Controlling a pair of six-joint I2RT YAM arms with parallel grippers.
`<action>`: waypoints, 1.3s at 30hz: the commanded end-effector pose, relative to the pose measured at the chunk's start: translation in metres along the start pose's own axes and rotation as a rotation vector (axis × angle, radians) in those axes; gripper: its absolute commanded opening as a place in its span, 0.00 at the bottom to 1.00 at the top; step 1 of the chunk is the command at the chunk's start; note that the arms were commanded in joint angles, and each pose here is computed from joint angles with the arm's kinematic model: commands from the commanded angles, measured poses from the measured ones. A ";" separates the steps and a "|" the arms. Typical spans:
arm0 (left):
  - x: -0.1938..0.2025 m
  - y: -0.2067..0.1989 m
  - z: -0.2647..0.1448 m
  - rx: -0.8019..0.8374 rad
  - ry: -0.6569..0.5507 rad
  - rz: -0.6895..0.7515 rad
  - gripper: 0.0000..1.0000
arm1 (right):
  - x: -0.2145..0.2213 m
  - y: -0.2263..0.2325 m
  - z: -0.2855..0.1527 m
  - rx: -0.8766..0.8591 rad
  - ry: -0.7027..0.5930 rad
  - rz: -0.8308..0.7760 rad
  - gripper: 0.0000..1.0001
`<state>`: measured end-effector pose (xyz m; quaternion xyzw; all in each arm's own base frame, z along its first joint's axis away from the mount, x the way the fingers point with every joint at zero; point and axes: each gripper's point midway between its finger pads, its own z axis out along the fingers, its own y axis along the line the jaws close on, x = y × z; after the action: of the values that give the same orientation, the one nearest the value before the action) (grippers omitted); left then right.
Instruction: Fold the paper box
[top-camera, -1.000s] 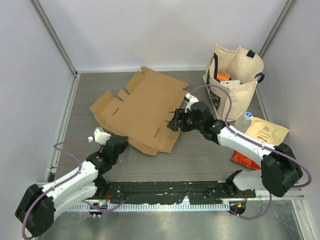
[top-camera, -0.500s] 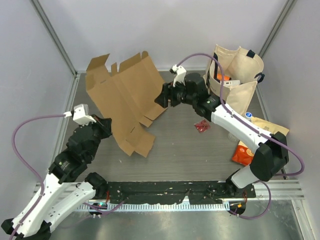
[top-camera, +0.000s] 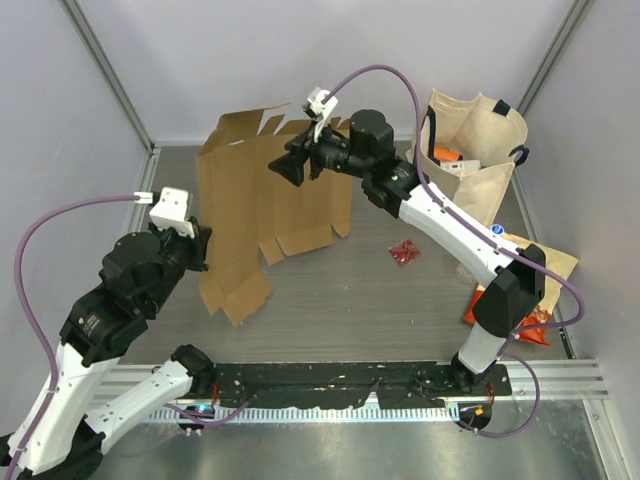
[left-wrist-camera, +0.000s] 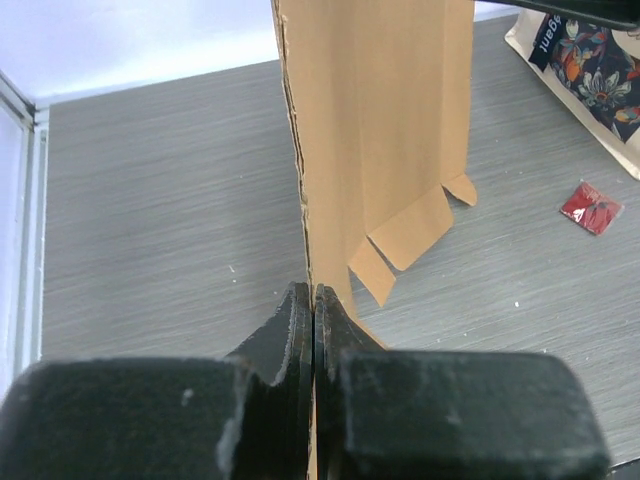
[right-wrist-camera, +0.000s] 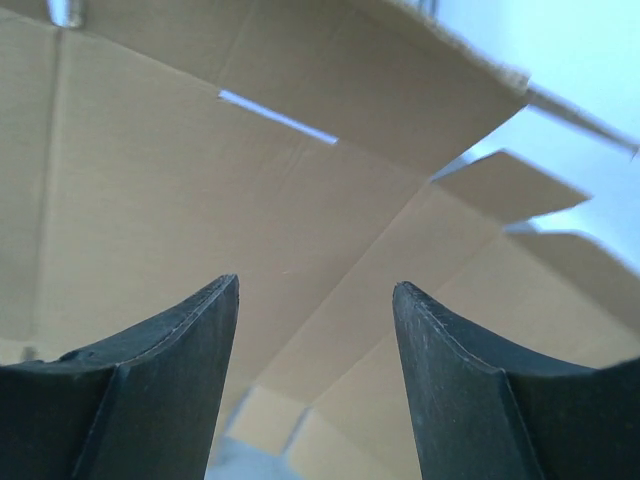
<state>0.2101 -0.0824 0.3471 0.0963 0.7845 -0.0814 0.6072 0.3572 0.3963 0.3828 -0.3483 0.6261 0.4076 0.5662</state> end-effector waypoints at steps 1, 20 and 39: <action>-0.013 -0.003 -0.009 0.056 -0.014 0.111 0.02 | -0.058 -0.022 -0.014 0.092 -0.085 -0.428 0.69; -0.012 -0.009 -0.014 0.126 0.007 0.233 0.00 | -0.104 -0.003 -0.013 0.015 -0.253 -0.632 0.65; -0.044 0.031 -0.021 -0.171 -0.103 -0.130 0.76 | -0.124 -0.049 -0.039 0.375 -0.237 -0.034 0.01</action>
<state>0.2058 -0.0720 0.3540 0.1145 0.7871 -0.0518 0.6039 0.3894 0.3719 0.4434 -0.3767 0.5591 0.2815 0.6828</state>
